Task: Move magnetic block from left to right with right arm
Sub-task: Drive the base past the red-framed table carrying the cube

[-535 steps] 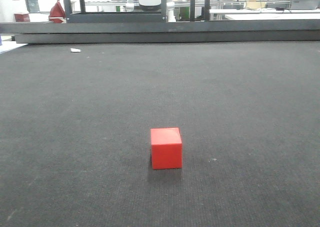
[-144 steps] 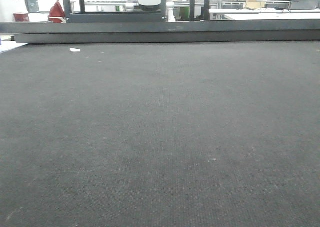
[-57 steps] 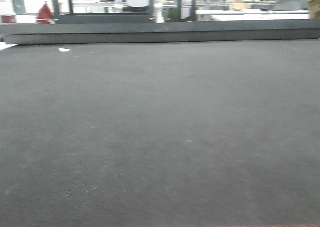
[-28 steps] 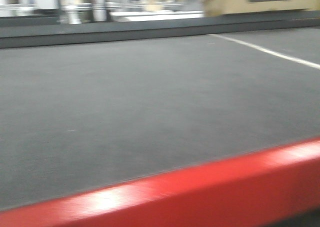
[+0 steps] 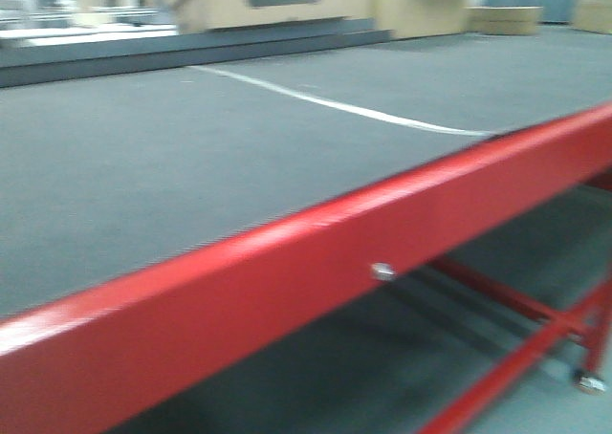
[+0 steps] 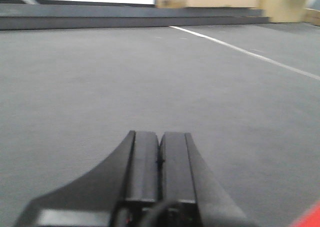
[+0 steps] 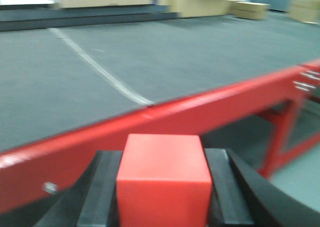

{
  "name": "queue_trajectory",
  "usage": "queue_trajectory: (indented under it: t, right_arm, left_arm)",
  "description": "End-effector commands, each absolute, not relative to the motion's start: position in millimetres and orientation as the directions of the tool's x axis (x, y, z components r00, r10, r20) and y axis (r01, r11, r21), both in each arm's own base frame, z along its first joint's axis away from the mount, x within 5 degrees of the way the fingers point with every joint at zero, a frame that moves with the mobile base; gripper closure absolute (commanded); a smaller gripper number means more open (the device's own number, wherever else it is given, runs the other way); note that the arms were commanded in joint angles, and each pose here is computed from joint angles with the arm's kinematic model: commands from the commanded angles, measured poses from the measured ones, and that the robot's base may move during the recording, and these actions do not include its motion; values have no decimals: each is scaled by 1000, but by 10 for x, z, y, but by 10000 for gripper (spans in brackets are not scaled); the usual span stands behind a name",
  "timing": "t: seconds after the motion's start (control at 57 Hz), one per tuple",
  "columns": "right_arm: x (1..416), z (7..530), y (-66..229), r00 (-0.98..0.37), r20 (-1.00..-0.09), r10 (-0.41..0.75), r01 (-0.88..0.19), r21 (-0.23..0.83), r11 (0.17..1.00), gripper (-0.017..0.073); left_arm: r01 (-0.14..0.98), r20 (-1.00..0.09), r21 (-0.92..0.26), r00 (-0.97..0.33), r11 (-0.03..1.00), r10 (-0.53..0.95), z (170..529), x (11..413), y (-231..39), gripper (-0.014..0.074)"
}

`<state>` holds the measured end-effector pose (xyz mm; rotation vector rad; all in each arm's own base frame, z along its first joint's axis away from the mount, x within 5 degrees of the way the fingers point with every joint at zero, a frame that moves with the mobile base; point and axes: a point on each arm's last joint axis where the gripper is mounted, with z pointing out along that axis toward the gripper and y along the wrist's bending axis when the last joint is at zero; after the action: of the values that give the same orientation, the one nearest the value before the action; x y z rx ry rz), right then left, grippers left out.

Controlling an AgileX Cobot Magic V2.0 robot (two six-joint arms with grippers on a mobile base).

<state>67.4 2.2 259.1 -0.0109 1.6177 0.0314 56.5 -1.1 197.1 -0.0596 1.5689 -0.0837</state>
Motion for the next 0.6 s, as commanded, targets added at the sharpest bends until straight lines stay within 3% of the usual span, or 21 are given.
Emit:
queue_trajectory:
  t: [0.0,0.579]
  right_arm:
    - [670,2779,9,73,-997,-2,-10,-3,1000,221]
    - [670,2779,9,73,-997,-2,-10,-3,1000,221]
  left_arm:
    - [15,-992,-102,80,995,-103,2016,562,-4,720]
    - [15,-992,-102,80,995,-103,2016,562,-4,720]
